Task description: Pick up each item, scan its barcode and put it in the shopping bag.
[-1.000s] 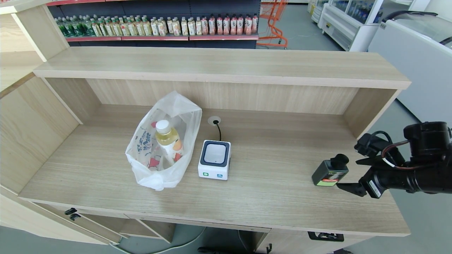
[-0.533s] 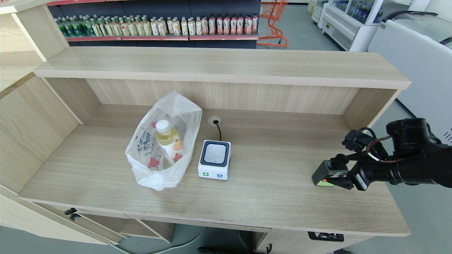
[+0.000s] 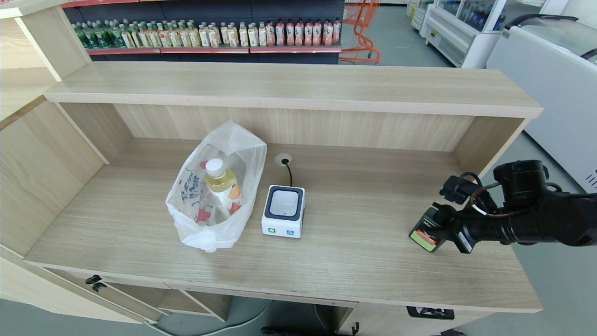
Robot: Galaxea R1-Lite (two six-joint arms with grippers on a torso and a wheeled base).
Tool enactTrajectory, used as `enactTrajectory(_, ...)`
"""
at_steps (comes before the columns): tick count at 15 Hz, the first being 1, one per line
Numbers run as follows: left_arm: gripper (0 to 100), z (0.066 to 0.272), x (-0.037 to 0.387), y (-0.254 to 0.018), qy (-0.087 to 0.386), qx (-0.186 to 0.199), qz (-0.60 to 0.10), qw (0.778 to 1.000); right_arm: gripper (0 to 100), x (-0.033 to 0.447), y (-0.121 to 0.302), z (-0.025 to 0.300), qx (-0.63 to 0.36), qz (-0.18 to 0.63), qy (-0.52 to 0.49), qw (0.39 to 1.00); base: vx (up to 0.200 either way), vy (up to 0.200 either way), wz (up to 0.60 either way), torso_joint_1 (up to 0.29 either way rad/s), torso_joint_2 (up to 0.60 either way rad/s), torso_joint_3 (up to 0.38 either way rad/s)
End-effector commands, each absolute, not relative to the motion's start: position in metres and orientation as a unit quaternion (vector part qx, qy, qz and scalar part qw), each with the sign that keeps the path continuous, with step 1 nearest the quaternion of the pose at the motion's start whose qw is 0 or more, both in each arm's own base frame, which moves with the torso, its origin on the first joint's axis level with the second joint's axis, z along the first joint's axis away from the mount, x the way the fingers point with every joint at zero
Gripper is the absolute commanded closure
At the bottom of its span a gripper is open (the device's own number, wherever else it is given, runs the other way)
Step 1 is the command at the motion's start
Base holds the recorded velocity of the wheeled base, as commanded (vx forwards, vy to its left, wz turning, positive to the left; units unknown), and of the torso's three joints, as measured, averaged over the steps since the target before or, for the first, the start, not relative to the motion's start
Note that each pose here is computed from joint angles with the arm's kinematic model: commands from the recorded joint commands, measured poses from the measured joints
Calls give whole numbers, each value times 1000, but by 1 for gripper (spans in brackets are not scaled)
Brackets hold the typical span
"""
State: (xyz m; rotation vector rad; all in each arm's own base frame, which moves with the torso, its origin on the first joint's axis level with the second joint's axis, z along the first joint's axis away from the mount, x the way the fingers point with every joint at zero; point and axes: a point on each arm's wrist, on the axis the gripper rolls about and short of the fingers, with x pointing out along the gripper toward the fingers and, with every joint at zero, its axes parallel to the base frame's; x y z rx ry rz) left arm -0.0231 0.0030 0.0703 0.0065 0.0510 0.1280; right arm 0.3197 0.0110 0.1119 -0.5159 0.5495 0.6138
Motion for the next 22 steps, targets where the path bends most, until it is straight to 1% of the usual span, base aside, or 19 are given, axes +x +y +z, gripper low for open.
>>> enactTrajectory(1,0,70,-23,3,25,3,64,998,100,319,12,109,-246,301,264,883,0,0,0,0,0,0)
enactTrajectory(5,0,70,-23,3,25,3,64,998,100,295,11,125,-255,300,210,895,0,0,0,0,0,0)
enactTrajectory(6,0,70,-23,3,25,3,64,998,100,272,5,133,-267,279,174,906,0,0,0,0,0,0)
enactTrajectory(7,0,70,-23,3,25,3,64,998,100,259,0,137,-284,262,144,911,0,0,0,0,0,0)
enactTrajectory(9,0,70,-23,3,25,3,64,998,100,239,-17,149,-391,217,70,892,0,0,0,0,0,0)
enactTrajectory(10,0,70,-23,3,25,3,64,998,100,229,-19,157,-444,216,29,869,0,0,0,0,0,0)
enactTrajectory(12,0,70,-23,3,25,3,64,998,100,216,-15,170,-513,269,-62,813,0,0,0,0,0,0)
enactTrajectory(14,0,70,-23,3,25,3,64,998,100,211,-13,174,-600,285,-133,736,0,0,0,0,0,0)
enactTrajectory(15,0,70,-23,3,25,3,64,998,100,207,-10,177,-658,298,-200,662,0,0,0,0,0,0)
enactTrajectory(16,0,70,-23,3,25,3,64,998,100,205,-9,174,-691,301,-233,615,0,0,0,0,0,0)
enactTrajectory(17,0,70,-23,3,25,3,64,998,100,203,-6,172,-708,304,-256,584,0,0,0,0,0,0)
enactTrajectory(18,0,70,-23,3,25,3,64,998,100,199,16,169,-731,322,-359,483,0,0,0,0,0,0)
enactTrajectory(20,0,70,-23,3,25,3,64,998,100,194,39,169,-731,315,-473,376,0,0,0,0,0,0)
enactTrajectory(21,0,70,-23,3,25,3,64,998,100,190,51,169,-733,302,-513,329,0,0,0,0,0,0)
enactTrajectory(22,0,70,-23,3,25,3,64,998,100,182,60,169,-723,296,-547,300,0,0,0,0,0,0)
